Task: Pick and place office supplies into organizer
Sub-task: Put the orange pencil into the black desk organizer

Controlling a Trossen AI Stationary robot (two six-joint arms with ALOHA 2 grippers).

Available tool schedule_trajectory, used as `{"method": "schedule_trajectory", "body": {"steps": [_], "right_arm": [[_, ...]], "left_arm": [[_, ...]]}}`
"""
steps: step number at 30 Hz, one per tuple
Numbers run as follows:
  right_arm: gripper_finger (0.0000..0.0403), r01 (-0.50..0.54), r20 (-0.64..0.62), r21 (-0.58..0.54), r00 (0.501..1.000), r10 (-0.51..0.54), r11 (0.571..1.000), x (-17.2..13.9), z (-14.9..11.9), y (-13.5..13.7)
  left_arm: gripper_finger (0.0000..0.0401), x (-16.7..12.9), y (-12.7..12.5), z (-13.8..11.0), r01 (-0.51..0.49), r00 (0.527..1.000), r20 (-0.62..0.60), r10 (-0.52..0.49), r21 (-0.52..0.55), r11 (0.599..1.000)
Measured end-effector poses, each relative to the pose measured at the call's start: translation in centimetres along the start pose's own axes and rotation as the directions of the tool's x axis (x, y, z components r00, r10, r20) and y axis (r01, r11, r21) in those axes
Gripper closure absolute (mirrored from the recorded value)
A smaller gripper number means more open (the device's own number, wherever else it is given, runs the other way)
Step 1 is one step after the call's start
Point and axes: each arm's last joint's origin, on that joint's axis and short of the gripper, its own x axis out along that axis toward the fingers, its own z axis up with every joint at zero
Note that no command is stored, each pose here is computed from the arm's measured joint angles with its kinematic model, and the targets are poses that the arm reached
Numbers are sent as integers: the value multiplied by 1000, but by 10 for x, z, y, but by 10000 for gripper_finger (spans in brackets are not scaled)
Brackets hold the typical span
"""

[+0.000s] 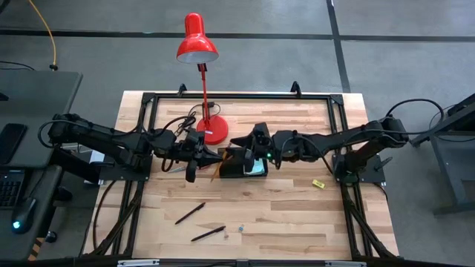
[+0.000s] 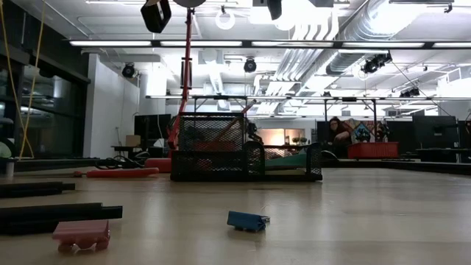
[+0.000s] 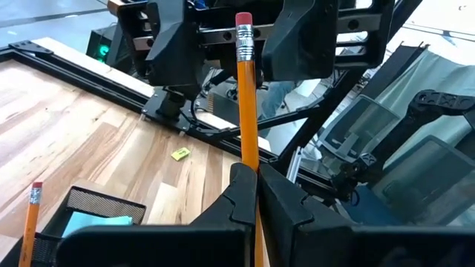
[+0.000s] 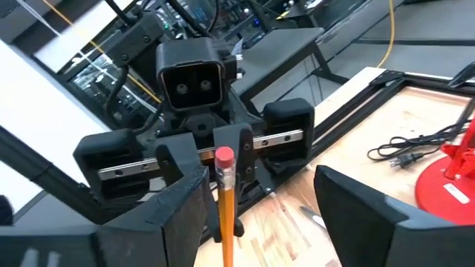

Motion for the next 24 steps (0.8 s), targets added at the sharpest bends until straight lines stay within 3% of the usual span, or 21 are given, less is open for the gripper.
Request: {"method": "schedule_trajectory", "body": {"steps": [4,8,16,24], "right_arm": [[189,-17,-9,5,1000,17,1000,1,2,-3],[231,-45,-5,11,999,45,999,2,5,-3],[386,-68,-19,7,998,68,998,3,8,-6],[399,-36,0,-12,999,36,999,4,8,-7]], "left_arm": [[401,0,0,0,0,1000,0,0,3,1000],[401,0,0,0,4,1000,-2,-4,5,1000],[401,0,0,-1,-1,1000,-6,1,5,1000],[389,0,2,-1,-42,999,5,42,7,999]]}}
